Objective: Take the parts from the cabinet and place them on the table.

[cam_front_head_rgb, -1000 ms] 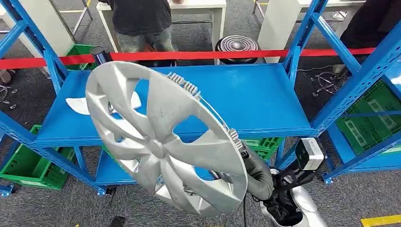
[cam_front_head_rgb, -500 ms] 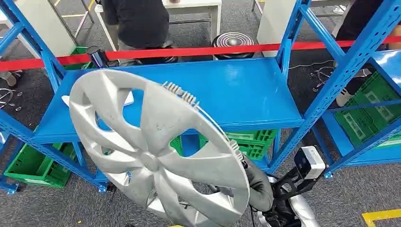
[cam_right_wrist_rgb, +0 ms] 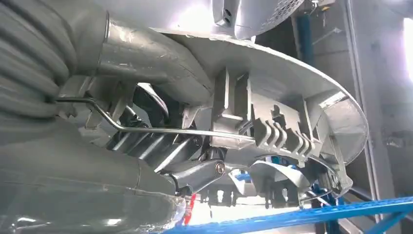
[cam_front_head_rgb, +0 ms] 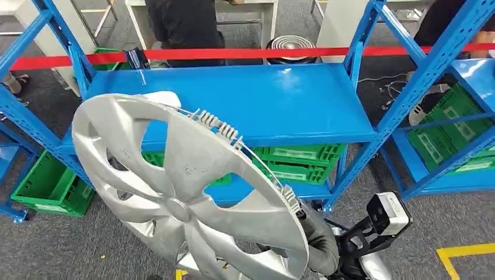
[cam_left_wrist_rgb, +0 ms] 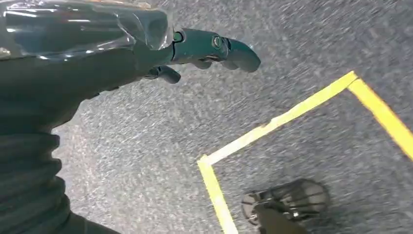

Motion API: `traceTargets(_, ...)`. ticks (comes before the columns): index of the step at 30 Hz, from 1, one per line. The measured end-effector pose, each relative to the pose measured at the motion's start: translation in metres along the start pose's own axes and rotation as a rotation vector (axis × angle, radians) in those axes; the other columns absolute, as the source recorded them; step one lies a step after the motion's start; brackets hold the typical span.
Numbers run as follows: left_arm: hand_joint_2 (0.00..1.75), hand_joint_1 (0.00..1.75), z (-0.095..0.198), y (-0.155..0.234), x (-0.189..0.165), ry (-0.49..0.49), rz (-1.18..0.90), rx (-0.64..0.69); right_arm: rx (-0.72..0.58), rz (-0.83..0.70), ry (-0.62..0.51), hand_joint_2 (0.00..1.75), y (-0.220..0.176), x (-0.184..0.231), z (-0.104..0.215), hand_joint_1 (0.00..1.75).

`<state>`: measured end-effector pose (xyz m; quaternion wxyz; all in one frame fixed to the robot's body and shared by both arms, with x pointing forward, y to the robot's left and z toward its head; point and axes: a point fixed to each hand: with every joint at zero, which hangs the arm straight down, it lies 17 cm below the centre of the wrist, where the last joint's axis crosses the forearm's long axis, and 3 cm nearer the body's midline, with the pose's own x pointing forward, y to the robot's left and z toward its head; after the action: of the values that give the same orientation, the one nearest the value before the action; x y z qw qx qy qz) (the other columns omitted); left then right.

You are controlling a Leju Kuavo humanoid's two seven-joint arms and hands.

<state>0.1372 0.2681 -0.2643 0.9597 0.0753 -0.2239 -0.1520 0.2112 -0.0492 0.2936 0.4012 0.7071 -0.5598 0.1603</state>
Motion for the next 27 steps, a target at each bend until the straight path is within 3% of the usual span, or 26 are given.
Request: traceTargets(27, 1.75, 0.00, -0.002, 0.040, 0.002, -0.008, -0.129, 0.105, 0.073, 0.071, -0.024, 1.75, 0.004, 0.008, 0.006, 1.75)
